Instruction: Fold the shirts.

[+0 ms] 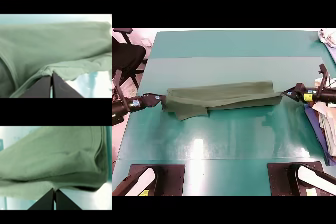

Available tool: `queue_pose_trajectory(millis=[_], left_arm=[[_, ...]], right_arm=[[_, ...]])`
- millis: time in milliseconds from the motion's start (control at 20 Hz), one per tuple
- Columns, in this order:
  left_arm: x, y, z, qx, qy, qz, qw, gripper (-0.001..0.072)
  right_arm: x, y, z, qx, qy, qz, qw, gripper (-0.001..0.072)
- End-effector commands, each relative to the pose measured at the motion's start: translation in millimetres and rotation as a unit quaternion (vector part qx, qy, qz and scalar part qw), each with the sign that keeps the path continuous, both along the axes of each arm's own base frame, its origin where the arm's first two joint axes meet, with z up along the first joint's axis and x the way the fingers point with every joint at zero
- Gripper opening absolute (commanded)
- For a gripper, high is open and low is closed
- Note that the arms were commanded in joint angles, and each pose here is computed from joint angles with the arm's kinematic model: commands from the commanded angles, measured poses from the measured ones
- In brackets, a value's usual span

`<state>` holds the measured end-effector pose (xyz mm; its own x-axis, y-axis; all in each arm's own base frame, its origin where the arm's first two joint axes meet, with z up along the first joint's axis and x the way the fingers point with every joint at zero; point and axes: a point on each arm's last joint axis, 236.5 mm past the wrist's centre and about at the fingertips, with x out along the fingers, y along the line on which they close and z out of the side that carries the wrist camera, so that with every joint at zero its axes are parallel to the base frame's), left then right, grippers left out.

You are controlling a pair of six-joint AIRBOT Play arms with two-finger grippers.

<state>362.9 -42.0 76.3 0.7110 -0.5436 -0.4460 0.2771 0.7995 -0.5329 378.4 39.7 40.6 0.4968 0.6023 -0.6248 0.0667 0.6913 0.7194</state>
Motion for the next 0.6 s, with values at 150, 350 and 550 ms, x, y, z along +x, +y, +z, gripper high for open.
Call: queue_pose_trajectory(millis=[150,350,550], left_arm=[[55.7,14.3,10.6,0.135,-0.098,0.099,0.981,0.0026],[67.8,41.5,19.4,0.166,-0.119,0.165,0.965,0.0027],[68.5,44.1,20.1,0.169,-0.12,0.17,0.964,0.0026]], right_arm=[[43.0,10.6,-20.1,0.004,0.016,0.037,0.999,0.002],[61.6,4.4,-29.6,0.007,0.021,0.037,0.999,0.002],[73.2,0.7,-36.2,0.008,0.024,0.037,0.999,0.0021]])
